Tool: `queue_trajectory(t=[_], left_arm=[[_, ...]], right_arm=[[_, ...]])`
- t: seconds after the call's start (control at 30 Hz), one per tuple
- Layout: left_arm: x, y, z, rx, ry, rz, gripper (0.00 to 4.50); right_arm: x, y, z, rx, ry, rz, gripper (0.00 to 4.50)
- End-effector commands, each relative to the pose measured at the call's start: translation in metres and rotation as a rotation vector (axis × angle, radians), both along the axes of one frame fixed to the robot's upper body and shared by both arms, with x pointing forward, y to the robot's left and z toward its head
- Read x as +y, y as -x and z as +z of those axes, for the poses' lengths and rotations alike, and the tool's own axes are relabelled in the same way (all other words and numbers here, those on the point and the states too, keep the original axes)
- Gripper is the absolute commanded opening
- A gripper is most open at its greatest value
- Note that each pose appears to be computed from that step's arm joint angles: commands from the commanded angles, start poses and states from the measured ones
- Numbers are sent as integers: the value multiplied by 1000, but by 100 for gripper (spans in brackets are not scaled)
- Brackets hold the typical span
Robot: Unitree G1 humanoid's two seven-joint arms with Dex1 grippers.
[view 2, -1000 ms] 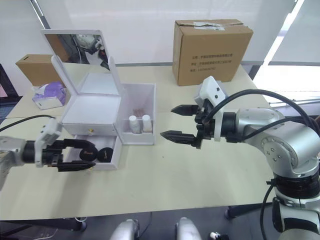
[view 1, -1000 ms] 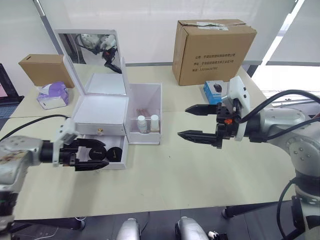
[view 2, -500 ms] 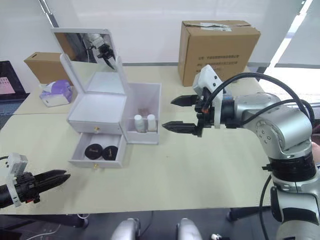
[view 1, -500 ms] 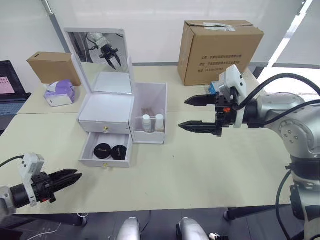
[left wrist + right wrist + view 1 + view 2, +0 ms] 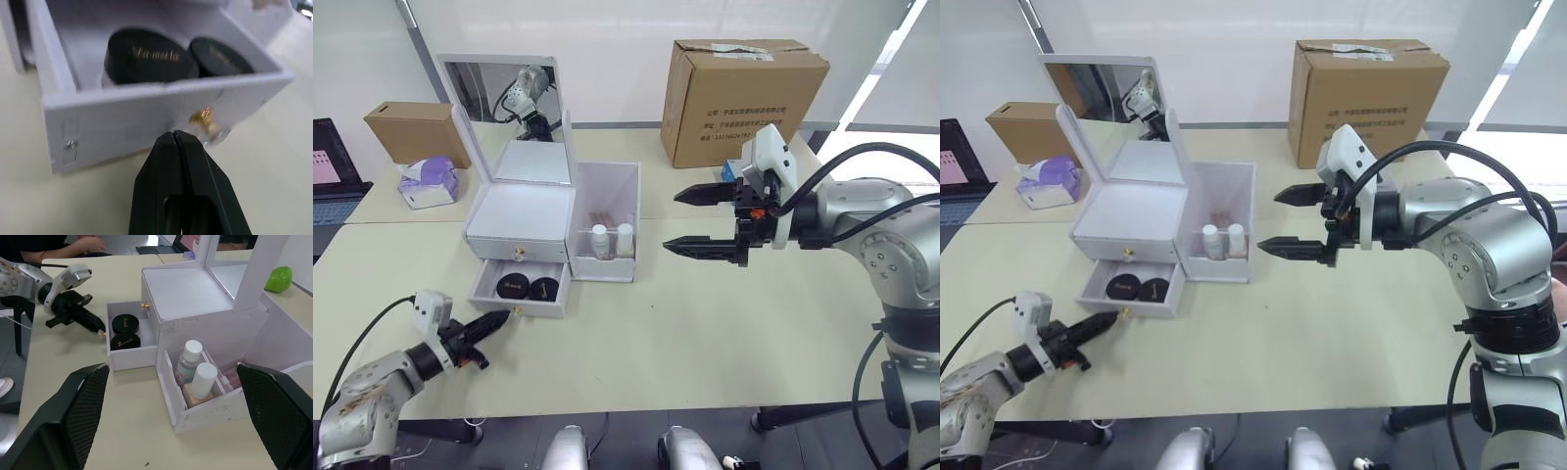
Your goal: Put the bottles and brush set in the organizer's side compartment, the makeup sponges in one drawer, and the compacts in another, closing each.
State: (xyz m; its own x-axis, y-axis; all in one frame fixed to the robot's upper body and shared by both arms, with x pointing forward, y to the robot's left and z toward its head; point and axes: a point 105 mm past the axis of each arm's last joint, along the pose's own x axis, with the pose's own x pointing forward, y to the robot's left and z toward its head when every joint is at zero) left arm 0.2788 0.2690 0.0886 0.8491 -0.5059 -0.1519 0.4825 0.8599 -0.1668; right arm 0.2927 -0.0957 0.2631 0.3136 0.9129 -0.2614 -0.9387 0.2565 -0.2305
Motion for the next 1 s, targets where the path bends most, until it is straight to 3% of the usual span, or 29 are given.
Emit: queue_trajectory(t=[0.03, 0.4, 0.57, 1.0], left_arm=[[2, -14, 14, -82, -23, 36, 2], [-21, -52, 16, -122, -25, -6, 2], [-24, -68, 12, -137, -79, 29, 2], [-11, -59, 16, -140, -49, -1, 2]], right_arm=[[-4, 5, 12, -51, -10, -11, 450], [-8, 9, 12, -58, -14, -41, 450], [-10, 12, 11, -54, -10, -56, 450], [-16, 22, 0, 41, -37, -56, 450]])
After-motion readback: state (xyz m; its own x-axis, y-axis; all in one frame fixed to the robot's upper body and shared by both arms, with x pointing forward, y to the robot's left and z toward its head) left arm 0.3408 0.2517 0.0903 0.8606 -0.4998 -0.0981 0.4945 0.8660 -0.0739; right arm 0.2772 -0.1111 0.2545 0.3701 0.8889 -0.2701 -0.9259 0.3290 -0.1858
